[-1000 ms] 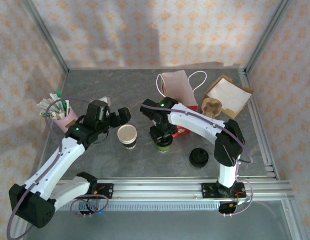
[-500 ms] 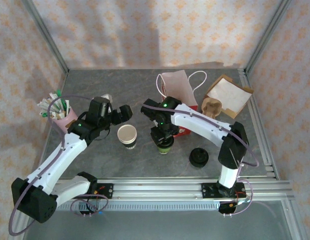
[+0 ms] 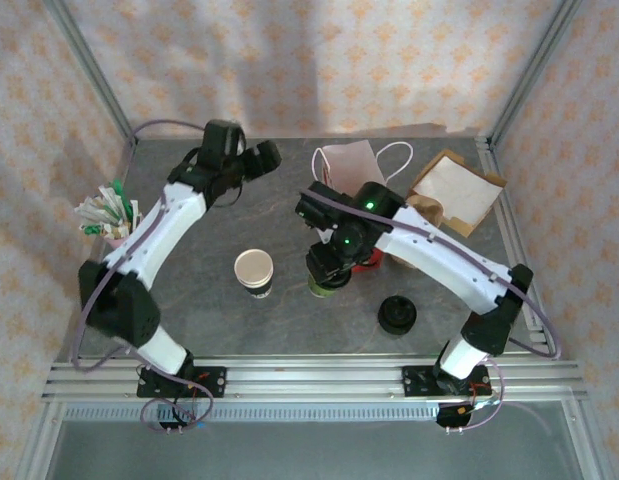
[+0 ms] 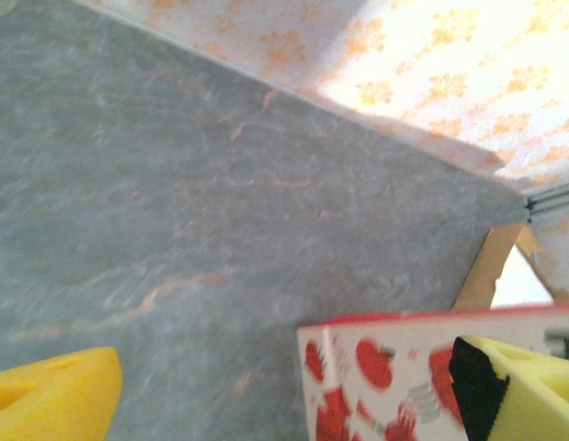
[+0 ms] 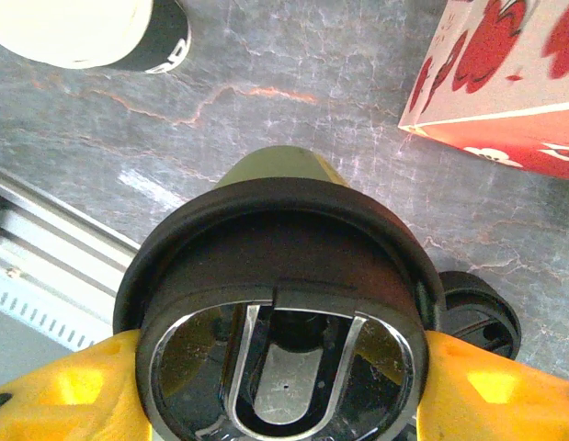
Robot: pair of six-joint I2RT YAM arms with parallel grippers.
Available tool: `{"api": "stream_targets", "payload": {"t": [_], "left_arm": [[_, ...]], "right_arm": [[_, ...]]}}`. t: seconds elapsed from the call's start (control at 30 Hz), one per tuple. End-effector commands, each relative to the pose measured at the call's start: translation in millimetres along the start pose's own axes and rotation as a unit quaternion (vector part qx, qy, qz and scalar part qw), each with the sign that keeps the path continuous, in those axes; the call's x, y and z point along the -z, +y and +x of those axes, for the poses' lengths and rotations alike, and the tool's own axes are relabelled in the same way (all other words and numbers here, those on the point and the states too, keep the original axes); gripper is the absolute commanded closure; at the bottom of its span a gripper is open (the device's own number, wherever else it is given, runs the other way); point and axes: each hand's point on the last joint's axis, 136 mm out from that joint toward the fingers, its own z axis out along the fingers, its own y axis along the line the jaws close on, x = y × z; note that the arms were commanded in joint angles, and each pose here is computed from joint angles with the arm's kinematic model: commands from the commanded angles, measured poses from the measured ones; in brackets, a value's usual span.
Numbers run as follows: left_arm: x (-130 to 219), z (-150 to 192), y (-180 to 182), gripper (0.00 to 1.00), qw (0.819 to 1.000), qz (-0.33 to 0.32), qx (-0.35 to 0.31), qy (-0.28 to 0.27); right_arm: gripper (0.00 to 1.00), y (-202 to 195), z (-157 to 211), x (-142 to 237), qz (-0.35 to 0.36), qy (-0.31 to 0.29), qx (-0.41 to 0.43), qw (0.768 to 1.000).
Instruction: Pack the takeout coffee
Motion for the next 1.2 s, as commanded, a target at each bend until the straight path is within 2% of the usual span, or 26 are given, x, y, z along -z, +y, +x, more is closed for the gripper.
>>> {"api": "stream_targets", "payload": {"t": [0.0,0.3,0.37,0.6,0.9,1.17], "left_arm": [[-31,-17,-7,0.08,1.0,0.008,-0.004,0.009],[-124,-47,-39,0.11,0.999,0.042,-0.023,0.024],[-147,-42,-45,0.12,0.997,0.051,-0.042,0.037],[-186,-29,-77,0.12,0.991,0.11,-0.07,0.032],[-211,-16,-86,0.12,0.986,0.144,-0.074,0.032],[-220,-7,-90,0.12,0.984,0.154,-0.077,0.037]], "right_arm": [[0.41,-12,9,34,0.015,-0.019,-0.014,1.0],[0.41,-26,2,104,0.014,-0.101,-0.037,0.994],[0.42,-31,0,117,0.018,-0.118,-0.044,0.992],[0.42,-53,-11,146,0.023,-0.171,-0.076,0.982],[0.42,-91,-17,164,0.047,-0.207,-0.131,0.968],[0.43,-114,-35,148,0.066,-0.183,-0.163,0.967]]}}
